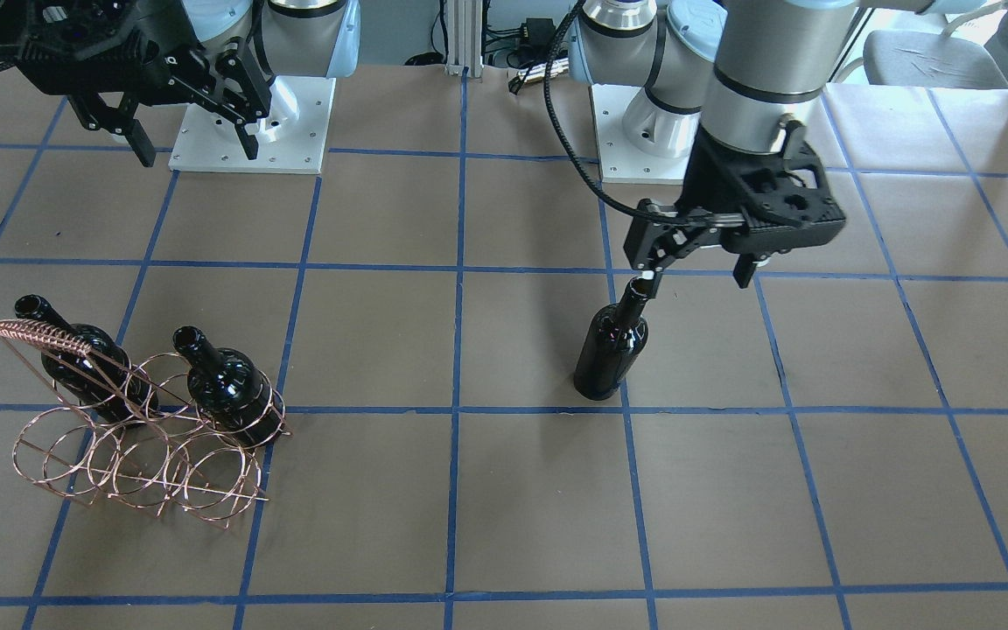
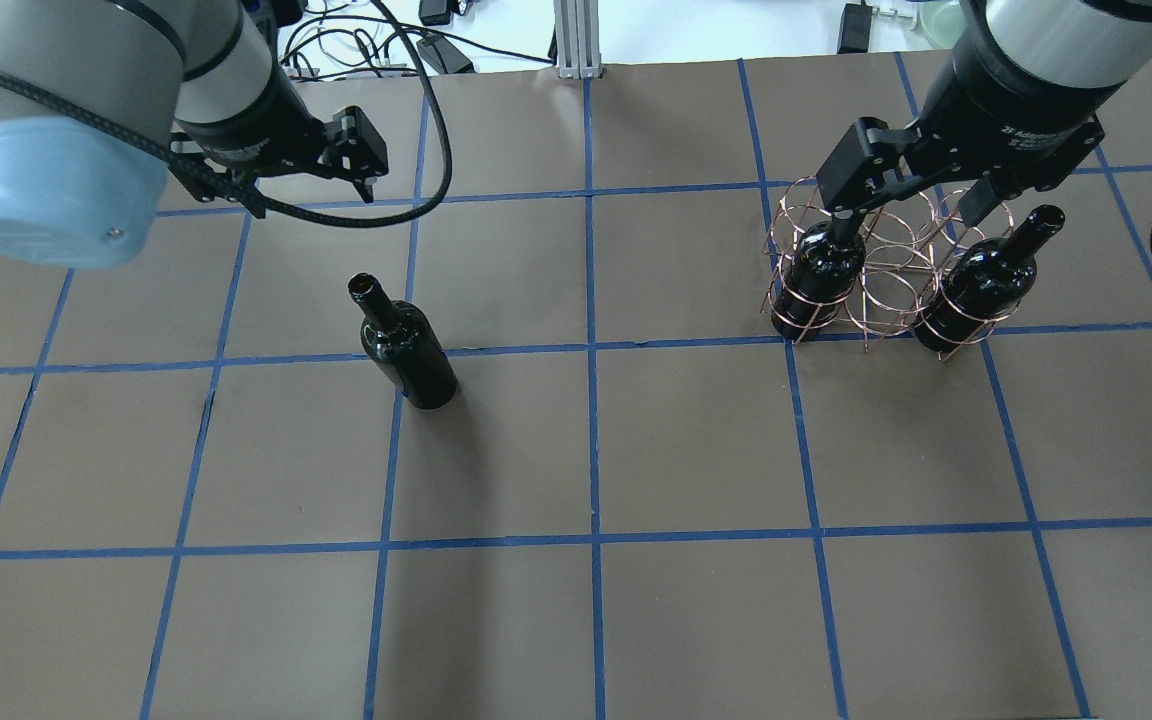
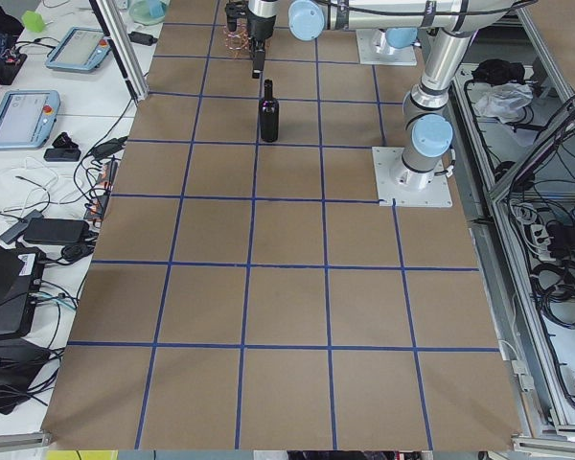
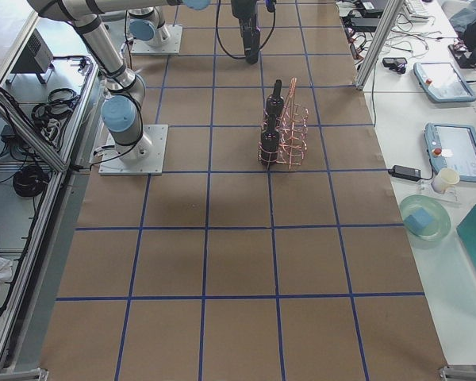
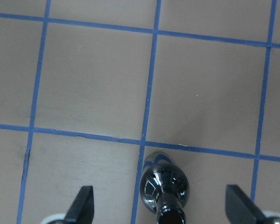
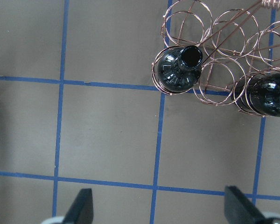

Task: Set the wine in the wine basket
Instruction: 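Withdraw the left gripper while the right gripper moves toward the bottle, then lower the right gripper over the bottle neck and close on it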

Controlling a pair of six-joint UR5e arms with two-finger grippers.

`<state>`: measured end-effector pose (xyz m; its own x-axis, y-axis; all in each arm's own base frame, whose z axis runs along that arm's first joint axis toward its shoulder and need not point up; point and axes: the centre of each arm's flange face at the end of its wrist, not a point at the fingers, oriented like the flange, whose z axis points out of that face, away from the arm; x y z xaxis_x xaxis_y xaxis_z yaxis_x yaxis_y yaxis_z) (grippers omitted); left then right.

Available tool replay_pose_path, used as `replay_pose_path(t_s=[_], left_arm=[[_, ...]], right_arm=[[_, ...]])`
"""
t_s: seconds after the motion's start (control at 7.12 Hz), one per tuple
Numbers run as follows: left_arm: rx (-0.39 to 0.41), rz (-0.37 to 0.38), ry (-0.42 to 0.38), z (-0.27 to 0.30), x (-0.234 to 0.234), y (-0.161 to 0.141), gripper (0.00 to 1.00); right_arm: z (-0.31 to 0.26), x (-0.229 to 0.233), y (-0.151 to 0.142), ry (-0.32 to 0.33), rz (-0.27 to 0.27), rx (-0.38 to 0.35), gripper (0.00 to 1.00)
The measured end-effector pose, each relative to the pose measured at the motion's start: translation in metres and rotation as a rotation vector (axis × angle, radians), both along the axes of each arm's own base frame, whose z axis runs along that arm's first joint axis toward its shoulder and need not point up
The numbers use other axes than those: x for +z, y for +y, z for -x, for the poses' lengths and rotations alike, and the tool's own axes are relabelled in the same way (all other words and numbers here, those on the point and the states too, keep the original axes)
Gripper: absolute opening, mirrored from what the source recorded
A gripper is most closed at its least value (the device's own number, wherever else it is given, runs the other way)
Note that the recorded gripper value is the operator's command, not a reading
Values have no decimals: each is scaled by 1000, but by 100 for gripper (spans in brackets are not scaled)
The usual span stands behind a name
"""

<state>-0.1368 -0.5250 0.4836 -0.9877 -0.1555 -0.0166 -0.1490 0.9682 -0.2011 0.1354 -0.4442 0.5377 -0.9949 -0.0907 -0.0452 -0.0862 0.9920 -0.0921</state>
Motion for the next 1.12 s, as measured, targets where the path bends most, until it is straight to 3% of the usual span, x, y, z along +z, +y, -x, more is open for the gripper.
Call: replay_pose_path(t_s=[0.28,0.56,0.7,1.12], left_arm=[[56,-15,0,-85,8,-19,100],[127,-35,11,-157,12,-17,100],[140,-48,9,-191,14,-14,100],[126,-98,3,-261,12,1,100]], right_arm=[[-1,-7,-5,-9,-17,-24,99],[-11,-13,-12,-88,-40,-121,99],[-21,-16,-18,-93,-47,-141,99],[-142,-19,-33,-41,-34,-181,100]])
